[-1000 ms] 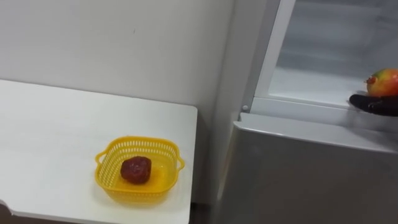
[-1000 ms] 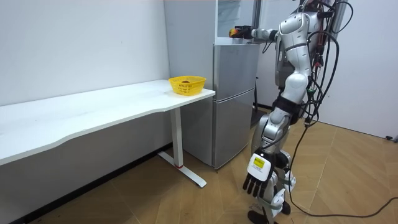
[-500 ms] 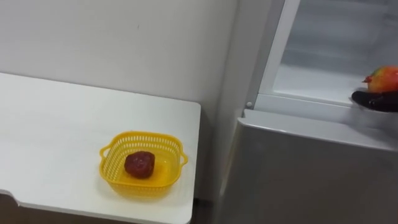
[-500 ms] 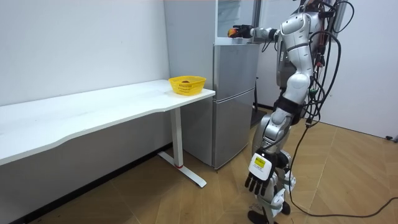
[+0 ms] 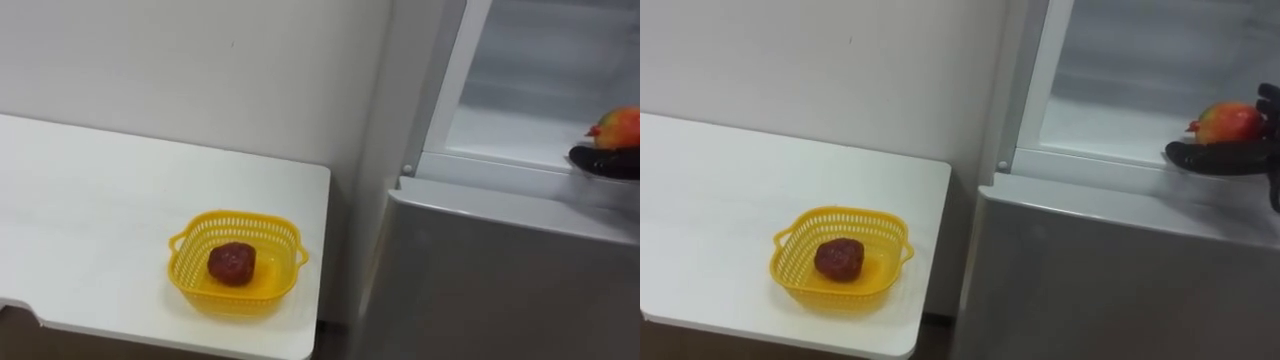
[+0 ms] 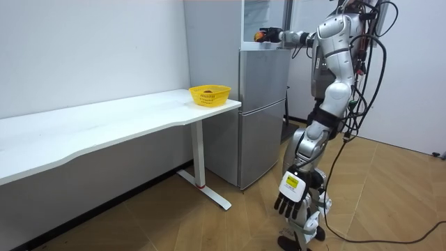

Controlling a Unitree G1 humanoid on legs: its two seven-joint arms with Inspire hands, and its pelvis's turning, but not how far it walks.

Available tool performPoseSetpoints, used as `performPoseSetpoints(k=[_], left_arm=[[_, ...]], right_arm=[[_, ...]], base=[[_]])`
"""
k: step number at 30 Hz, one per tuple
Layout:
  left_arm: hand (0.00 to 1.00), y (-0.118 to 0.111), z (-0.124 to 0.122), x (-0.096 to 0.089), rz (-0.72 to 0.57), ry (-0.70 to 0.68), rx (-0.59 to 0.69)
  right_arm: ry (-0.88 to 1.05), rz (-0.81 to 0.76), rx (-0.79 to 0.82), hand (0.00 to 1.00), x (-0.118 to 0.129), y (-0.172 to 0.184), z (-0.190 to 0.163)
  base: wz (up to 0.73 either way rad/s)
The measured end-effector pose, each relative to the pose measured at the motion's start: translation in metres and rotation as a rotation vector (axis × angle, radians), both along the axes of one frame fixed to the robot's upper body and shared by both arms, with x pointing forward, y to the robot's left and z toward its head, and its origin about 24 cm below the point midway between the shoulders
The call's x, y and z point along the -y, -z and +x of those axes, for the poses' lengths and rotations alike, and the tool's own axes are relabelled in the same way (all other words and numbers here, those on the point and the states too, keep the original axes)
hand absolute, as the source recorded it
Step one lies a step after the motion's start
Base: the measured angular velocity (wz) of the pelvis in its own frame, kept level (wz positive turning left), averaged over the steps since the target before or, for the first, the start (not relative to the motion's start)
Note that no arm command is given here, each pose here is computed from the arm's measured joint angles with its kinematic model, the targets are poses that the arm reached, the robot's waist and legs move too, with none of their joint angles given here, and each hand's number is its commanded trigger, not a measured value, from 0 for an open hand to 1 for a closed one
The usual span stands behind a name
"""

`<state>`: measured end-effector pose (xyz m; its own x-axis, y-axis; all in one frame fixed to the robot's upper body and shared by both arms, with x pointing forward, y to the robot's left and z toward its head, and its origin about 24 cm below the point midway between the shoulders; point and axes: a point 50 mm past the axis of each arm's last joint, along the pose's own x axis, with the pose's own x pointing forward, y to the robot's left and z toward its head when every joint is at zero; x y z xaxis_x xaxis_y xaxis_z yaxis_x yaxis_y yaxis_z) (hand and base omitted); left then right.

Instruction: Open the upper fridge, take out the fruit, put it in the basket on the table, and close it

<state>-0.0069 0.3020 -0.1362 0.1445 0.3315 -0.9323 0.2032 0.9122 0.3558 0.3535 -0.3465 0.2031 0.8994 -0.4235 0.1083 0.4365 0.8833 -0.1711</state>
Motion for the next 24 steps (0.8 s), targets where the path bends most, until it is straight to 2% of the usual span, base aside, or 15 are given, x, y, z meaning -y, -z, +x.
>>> performPoseSetpoints(k=[2,3,4,5,6,24], left_arm=[[0.00,0.000,0.000,0.000,0.001,0.000,0.000],[0.00,0.000,0.000,0.000,0.001,0.000,0.001],[0.00,0.000,0.000,-0.001,0.002,0.001,0.002],[0.00,-0.001,0.001,-0.001,0.003,0.002,0.004],[0.00,-0.001,0.002,-0.001,0.005,0.004,0.007],[0.00,-0.002,0.007,-0.002,0.005,0.010,0.023]], right_arm=[[0.000,-0.001,-0.001,0.03,0.000,0.000,0.000],[-0.002,-0.006,-0.003,0.15,-0.001,0.000,0.000],[-0.003,-0.008,-0.004,0.41,-0.001,0.000,0.000],[-0.003,-0.012,-0.007,0.82,-0.001,0.000,0.000],[-0.004,-0.022,-0.012,1.00,-0.001,0.000,0.000],[0.010,-0.126,0.015,1.00,-0.001,-0.013,0.001]], base=[[0.00],[0.00],[0.00],[0.00],[0.03],[0.03]])
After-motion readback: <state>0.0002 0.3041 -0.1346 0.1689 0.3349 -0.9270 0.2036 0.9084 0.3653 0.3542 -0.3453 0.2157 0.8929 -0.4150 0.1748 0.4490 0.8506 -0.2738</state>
